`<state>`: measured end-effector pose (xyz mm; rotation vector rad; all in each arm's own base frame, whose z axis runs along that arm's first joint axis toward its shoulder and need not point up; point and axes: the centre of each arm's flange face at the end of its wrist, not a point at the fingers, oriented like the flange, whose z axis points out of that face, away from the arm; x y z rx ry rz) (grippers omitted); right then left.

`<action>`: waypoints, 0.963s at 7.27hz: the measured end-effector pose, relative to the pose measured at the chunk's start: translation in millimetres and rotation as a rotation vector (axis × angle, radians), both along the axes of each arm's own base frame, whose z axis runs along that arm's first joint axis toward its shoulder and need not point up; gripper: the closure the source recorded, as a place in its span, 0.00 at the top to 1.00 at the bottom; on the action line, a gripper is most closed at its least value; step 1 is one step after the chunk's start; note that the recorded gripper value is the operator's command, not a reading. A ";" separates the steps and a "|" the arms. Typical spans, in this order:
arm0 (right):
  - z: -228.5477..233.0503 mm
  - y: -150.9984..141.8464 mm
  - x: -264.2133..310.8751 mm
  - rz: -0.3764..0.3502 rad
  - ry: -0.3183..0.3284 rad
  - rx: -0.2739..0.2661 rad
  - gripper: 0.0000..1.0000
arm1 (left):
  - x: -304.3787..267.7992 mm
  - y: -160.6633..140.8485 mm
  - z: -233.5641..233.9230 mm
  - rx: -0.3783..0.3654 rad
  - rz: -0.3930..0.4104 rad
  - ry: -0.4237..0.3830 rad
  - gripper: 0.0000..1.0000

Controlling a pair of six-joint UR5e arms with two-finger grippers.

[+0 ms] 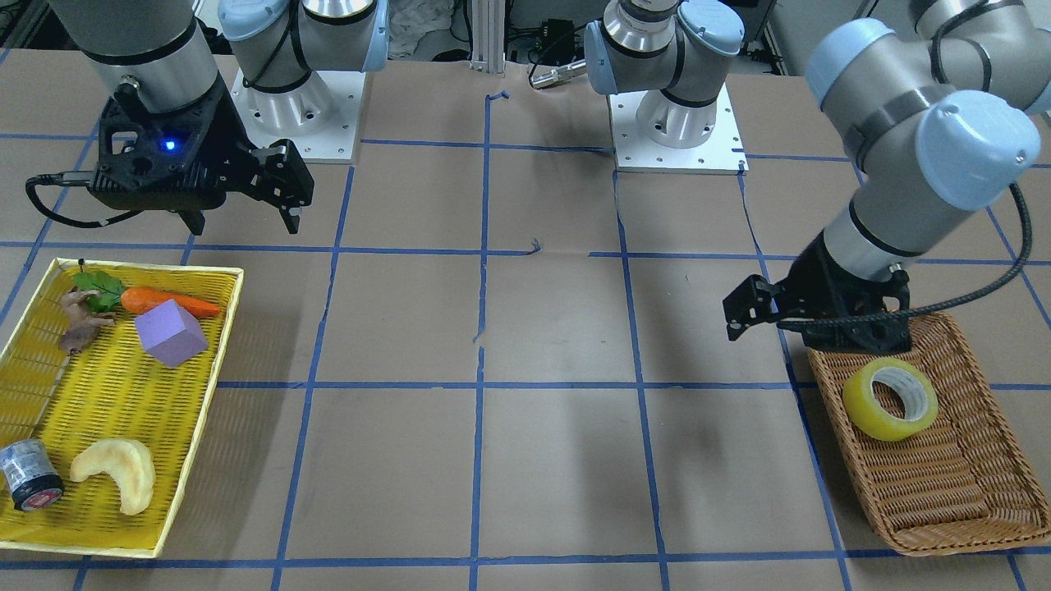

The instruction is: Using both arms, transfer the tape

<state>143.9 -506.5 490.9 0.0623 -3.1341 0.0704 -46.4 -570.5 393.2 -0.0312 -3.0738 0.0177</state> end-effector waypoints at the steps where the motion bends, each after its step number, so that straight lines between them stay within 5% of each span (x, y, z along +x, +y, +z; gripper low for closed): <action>1: 0.0 0.0 0.0 0.000 0.000 0.000 1.00 | -38.0 12.0 30.0 0.043 0.009 -0.004 1.00; 7: 0.0 0.0 -0.1 0.000 0.000 0.000 1.00 | -110.6 45.6 68.1 0.076 -0.024 -0.018 1.00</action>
